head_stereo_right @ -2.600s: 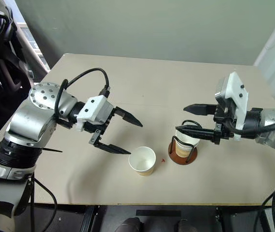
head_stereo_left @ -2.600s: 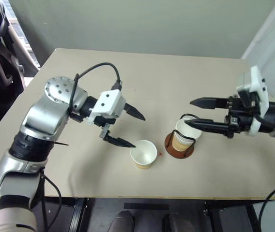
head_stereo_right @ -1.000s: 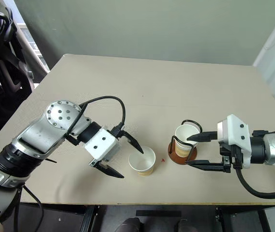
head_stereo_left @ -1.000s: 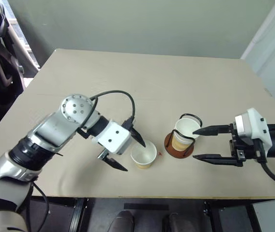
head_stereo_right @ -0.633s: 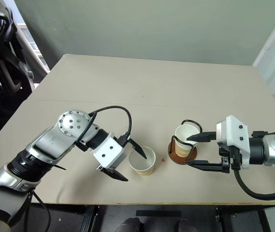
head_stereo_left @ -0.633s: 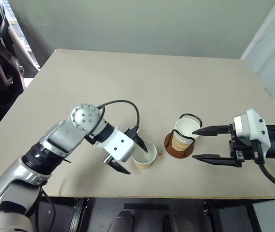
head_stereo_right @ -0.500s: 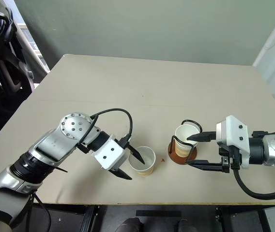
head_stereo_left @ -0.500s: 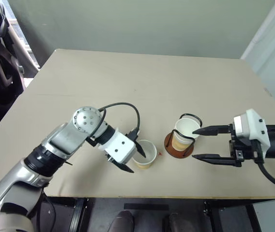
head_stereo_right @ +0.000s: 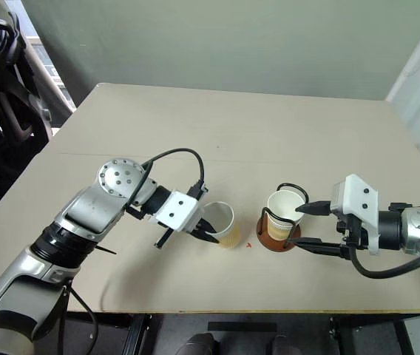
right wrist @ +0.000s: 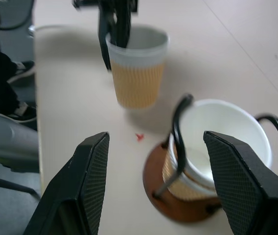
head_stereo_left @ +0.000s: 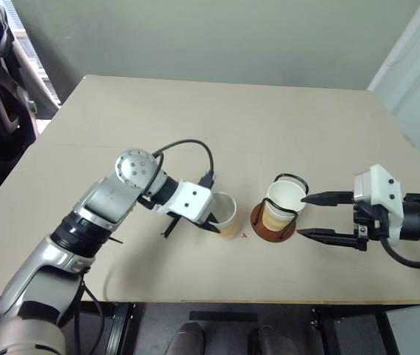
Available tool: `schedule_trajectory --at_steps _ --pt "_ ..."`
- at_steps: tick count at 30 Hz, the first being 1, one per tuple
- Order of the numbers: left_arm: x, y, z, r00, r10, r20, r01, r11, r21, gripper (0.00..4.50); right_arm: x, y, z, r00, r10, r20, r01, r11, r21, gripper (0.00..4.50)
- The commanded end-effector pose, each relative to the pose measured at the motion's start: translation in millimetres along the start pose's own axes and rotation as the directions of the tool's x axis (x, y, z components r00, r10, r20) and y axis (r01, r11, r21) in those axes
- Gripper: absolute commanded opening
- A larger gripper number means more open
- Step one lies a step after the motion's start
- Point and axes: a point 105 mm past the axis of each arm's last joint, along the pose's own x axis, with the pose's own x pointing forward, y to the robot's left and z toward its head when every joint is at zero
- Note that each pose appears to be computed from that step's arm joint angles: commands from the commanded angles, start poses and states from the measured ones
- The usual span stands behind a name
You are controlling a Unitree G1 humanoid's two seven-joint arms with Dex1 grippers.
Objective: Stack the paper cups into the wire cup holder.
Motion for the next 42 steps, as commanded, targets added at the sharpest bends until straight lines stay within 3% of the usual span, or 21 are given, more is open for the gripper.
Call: schedule_trajectory --at_steps 1,5,15,24,42 --pt "-13.6 12.9 25.4 0.996 0.041 0.08 -0.042 0.999 0.016 0.05 -6.7 -11.5 0.5 0.997 -0.069 -0.043 0.07 0.997 0.018 3.09" --pt "-21.7 19.8 45.8 0.987 0.033 0.156 -0.032 0.999 -0.009 0.05 -11.7 -18.9 -3.8 0.992 -0.108 -0.071 0.112 0.993 0.048 3.09" --pt "-39.3 52.7 62.4 0.983 0.079 0.163 -0.09 0.994 0.061 0.05 -18.0 -19.6 -24.6 0.979 -0.122 -0.162 0.132 0.99 0.05 3.09" --pt "-39.2 67.7 81.0 0.974 0.029 0.223 -0.047 0.996 0.077 0.05 -17.5 -16.4 -28.2 0.979 -0.112 -0.172 0.123 0.991 0.051 3.09" --pt "-14.9 92.1 94.6 0.975 -0.062 0.215 0.029 0.988 0.152 0.05 -16.9 -15.1 -30.3 0.978 -0.109 -0.178 0.121 0.991 0.056 3.09"
